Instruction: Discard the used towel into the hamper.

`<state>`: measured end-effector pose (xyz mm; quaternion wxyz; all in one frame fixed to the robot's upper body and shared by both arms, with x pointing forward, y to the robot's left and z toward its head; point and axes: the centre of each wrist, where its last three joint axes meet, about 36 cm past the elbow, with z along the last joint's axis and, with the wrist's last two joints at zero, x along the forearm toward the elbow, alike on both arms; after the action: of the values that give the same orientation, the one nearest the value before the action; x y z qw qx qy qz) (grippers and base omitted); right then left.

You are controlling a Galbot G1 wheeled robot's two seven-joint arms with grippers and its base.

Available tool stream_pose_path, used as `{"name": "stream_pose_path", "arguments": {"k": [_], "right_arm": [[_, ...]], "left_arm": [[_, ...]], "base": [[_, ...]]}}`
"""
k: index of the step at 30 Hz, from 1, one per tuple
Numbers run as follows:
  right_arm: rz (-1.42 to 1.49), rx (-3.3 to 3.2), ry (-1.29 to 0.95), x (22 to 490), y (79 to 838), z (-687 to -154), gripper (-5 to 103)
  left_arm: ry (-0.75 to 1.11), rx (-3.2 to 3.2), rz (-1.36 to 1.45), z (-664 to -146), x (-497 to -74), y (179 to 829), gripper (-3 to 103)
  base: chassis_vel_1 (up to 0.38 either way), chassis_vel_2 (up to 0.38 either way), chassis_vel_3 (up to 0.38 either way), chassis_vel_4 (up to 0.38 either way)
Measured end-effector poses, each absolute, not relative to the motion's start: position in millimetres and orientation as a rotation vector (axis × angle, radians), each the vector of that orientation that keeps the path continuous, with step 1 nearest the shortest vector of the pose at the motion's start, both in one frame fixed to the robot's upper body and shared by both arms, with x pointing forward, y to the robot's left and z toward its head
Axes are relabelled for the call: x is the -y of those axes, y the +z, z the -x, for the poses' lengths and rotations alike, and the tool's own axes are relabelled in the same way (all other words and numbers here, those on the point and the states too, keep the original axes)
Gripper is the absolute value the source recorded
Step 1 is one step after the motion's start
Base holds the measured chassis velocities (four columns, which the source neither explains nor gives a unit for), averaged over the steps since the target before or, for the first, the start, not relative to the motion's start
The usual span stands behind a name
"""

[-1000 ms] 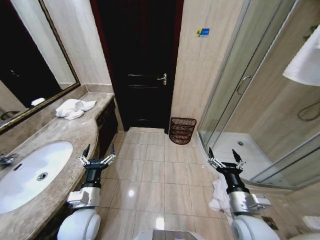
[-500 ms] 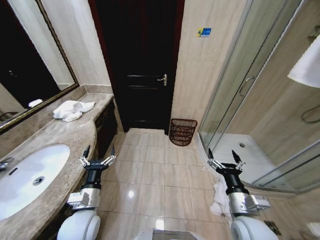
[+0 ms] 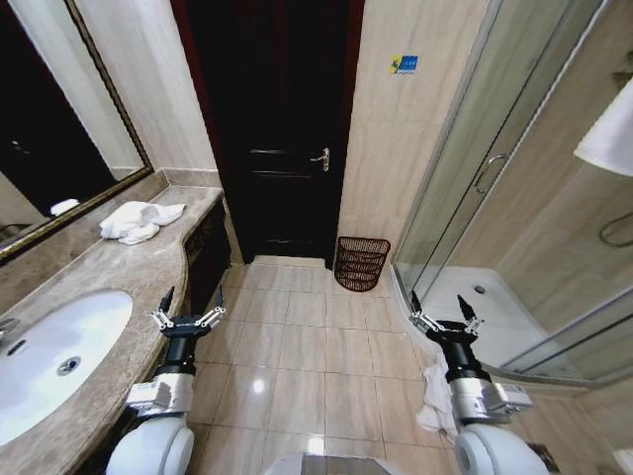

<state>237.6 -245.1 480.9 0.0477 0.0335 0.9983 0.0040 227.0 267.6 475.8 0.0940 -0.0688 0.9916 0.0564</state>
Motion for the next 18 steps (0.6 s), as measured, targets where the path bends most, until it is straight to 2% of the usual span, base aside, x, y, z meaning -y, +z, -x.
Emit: {"name": "stream_pose_path", "arguments": {"k": [18], "right_arm": [[-0.1, -3.049, 0.008, 245.0, 479.7, -238.5, 100]], "left_arm": [[0.139, -2.936, 0.207, -227.9, -267.0, 476.1, 100]], "base": [[-0.03, 0.026, 0.035, -0.029]]}}
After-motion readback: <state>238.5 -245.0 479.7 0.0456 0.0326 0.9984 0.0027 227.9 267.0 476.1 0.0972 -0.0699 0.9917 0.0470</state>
